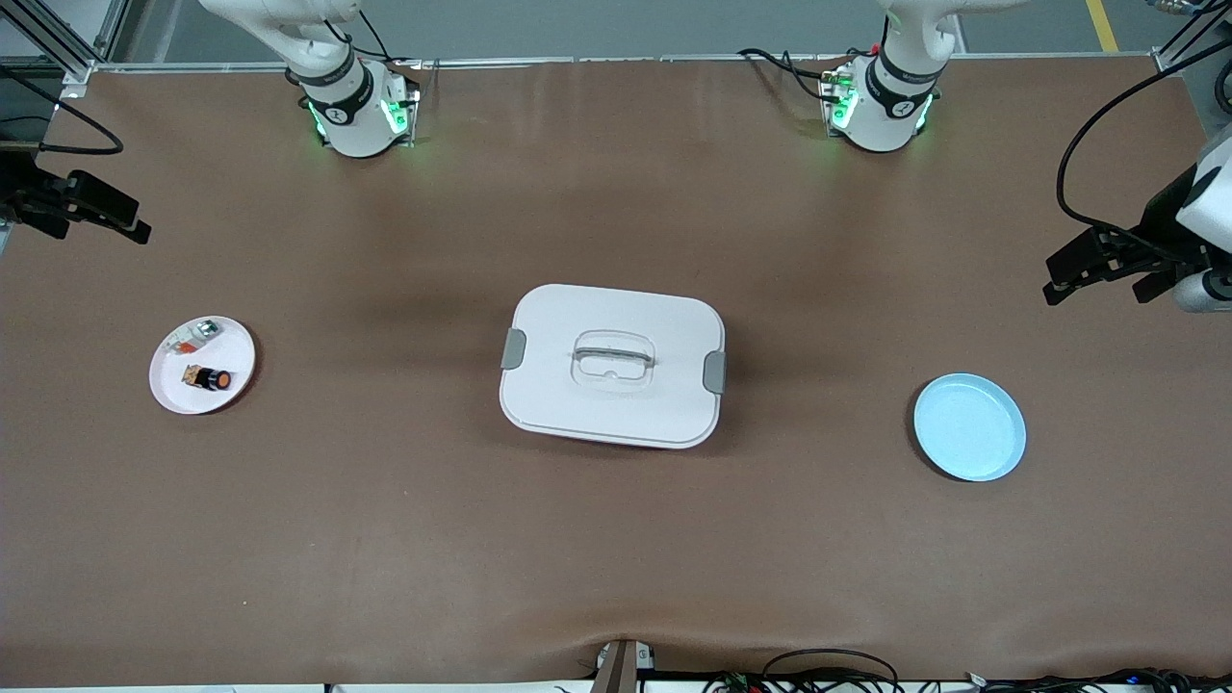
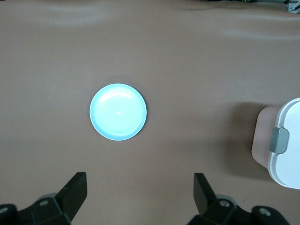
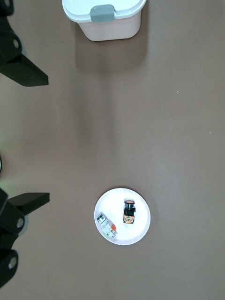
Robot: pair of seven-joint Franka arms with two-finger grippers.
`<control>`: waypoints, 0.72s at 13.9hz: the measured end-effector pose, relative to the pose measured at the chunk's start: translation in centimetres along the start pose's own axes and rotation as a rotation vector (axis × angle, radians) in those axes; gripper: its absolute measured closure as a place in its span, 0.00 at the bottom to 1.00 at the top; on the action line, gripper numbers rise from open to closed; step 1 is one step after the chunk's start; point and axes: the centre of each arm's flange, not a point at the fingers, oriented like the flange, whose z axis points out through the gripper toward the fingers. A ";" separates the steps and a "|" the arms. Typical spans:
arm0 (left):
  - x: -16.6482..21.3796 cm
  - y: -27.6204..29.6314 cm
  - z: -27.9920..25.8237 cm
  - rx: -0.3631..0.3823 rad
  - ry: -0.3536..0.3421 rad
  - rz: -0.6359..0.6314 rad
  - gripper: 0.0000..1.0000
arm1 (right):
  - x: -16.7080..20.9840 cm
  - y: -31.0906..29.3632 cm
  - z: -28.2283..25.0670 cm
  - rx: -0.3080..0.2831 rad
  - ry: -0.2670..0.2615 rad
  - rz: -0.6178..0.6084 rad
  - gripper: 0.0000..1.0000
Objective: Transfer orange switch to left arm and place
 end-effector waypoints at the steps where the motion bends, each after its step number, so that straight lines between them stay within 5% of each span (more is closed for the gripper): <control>1: 0.0 0.0 0.0 0.000 0.000 0.000 0.00 | 0.0 0.0 0.0 0.000 0.000 0.000 0.00; 10: 0.0 0.0 0.1 0.000 -0.002 0.000 0.00 | 0.0 -0.4 0.0 0.000 0.003 -0.007 0.00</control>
